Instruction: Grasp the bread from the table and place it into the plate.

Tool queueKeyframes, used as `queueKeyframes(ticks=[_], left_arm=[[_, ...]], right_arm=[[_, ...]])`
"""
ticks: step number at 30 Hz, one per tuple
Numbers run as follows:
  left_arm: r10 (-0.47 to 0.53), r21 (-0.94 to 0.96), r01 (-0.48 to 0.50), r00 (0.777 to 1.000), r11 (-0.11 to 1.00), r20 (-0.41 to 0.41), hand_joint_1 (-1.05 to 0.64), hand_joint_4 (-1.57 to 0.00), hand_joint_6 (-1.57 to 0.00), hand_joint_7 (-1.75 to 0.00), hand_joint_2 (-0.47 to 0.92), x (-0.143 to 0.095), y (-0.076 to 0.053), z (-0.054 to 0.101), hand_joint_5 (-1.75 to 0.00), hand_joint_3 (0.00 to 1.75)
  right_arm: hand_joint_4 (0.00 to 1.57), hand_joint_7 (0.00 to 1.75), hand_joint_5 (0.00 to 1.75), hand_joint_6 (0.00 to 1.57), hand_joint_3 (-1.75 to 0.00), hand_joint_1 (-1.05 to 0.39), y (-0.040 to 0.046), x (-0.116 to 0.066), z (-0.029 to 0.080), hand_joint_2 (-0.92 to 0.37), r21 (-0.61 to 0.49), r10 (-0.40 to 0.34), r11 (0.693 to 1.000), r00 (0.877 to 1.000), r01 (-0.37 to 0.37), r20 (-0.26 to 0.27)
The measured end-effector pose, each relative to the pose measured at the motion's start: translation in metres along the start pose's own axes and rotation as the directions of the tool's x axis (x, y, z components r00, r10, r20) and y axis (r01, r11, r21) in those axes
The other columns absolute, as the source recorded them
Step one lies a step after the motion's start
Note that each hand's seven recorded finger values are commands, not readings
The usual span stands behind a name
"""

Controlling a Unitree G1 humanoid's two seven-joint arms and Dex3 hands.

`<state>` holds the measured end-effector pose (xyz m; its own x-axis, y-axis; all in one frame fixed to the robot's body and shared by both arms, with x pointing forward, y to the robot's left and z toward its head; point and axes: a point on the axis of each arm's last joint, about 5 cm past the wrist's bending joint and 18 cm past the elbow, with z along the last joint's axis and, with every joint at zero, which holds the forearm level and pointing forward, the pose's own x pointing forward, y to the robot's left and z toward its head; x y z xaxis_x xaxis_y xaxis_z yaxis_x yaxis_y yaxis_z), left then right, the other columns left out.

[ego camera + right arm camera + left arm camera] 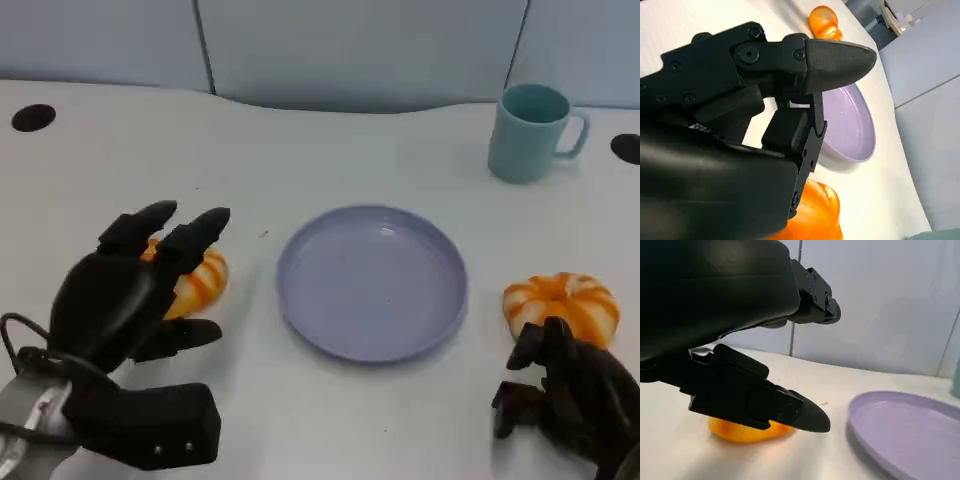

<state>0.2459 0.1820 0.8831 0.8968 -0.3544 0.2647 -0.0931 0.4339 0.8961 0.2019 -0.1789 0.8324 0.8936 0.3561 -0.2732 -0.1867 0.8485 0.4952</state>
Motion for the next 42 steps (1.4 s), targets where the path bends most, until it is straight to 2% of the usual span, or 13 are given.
queueKeyframes(ticks=[13,14,16,17,19,21,22,26,32,38,42], left_arm=[[-0.013,0.038,0.013,1.0,0.999,0.007,-0.71,-0.04,-0.18,-0.01,0.92,0.0,-0.002,0.002,-0.14,0.03],[-0.013,0.039,0.013,1.0,0.999,0.008,-0.69,-0.02,-0.17,-0.01,0.88,0.0,-0.001,0.002,-0.12,0.01],[-0.073,0.102,0.075,0.997,0.992,-0.019,-0.66,0.0,-0.12,0.0,0.85,0.009,-0.004,0.0,-0.08,0.0],[-0.141,0.148,0.148,0.988,0.978,-0.057,-0.66,0.0,-0.1,0.0,0.85,0.019,-0.006,-0.003,-0.06,0.0],[-0.249,0.209,0.278,0.956,0.937,-0.155,-0.65,0.0,-0.08,0.0,0.85,0.038,-0.009,-0.009,-0.03,0.0],[-0.318,0.241,0.368,0.922,0.898,-0.22,-0.65,0.0,-0.07,0.0,0.84,0.056,-0.008,-0.011,-0.02,0.0],[-0.334,0.256,0.39,0.913,0.885,-0.236,-0.65,0.0,-0.07,0.0,0.84,0.063,-0.007,-0.01,-0.01,0.0],[-0.373,0.295,0.438,0.893,0.849,-0.252,-0.65,0.0,-0.06,0.0,0.82,0.077,-0.007,-0.005,0.0,0.0],[-0.413,0.31,0.491,0.865,0.814,-0.286,-0.66,0.0,-0.07,0.0,0.81,0.076,-0.011,-0.006,0.0,0.0],[-0.423,0.307,0.508,0.854,0.804,-0.304,-0.69,0.0,-0.06,0.0,0.82,0.076,-0.012,-0.006,0.0,0.0],[-0.48,0.3,0.571,0.814,0.764,-0.328,-0.69,0.0,-0.06,0.0,0.81,0.078,-0.017,-0.002,0.0,0.0]], right_arm=[[1.34,1.08,1.11,1.18,-0.48,-0.44,0.0001,0.0,0.0,-0.92,0.0,-0.002,1.0,1.0,0.002,-0.001],[1.35,1.08,1.11,1.19,-0.46,-0.44,0.0002,0.0,0.0,-0.92,0.0,-0.002,1.0,1.0,0.002,0.0],[1.34,1.08,1.11,1.18,-0.45,-0.44,-0.0001,-0.001,0.0,-0.92,-0.003,-0.012,1.0,1.0,0.012,0.001],[1.34,1.09,1.11,1.18,-0.44,-0.45,0.0004,0.0,0.0,-0.92,-0.006,-0.014,1.0,1.0,0.014,0.002],[1.34,1.08,1.11,1.18,-0.44,-0.45,0.0031,0.001,-0.001,-0.92,0.0,-0.007,1.0,1.0,0.007,0.003],[1.34,1.08,1.11,1.19,-0.44,-0.46,0.0032,-0.001,-0.001,-0.92,0.001,-0.013,1.0,1.0,0.013,0.005],[1.34,1.08,1.11,1.19,-0.44,-0.47,0.0035,-0.002,-0.002,-0.92,-0.001,-0.014,1.0,1.0,0.014,0.007],[1.33,1.08,1.11,1.19,-0.46,-0.46,0.0045,-0.003,-0.002,-0.92,-0.004,-0.008,1.0,1.0,0.008,0.014],[1.33,1.07,1.12,1.2,-0.42,-0.47,0.0044,-0.004,-0.002,-0.92,-0.002,-0.008,1.0,1.0,0.008,0.012],[1.32,1.05,1.12,1.2,-0.44,-0.46,0.0044,-0.005,-0.003,-0.92,0.0,-0.013,1.0,1.0,0.013,0.01],[1.32,1.06,1.13,1.19,-0.45,-0.47,0.0048,-0.008,-0.004,-0.92,-0.002,-0.015,1.0,1.0,0.015,0.018]])
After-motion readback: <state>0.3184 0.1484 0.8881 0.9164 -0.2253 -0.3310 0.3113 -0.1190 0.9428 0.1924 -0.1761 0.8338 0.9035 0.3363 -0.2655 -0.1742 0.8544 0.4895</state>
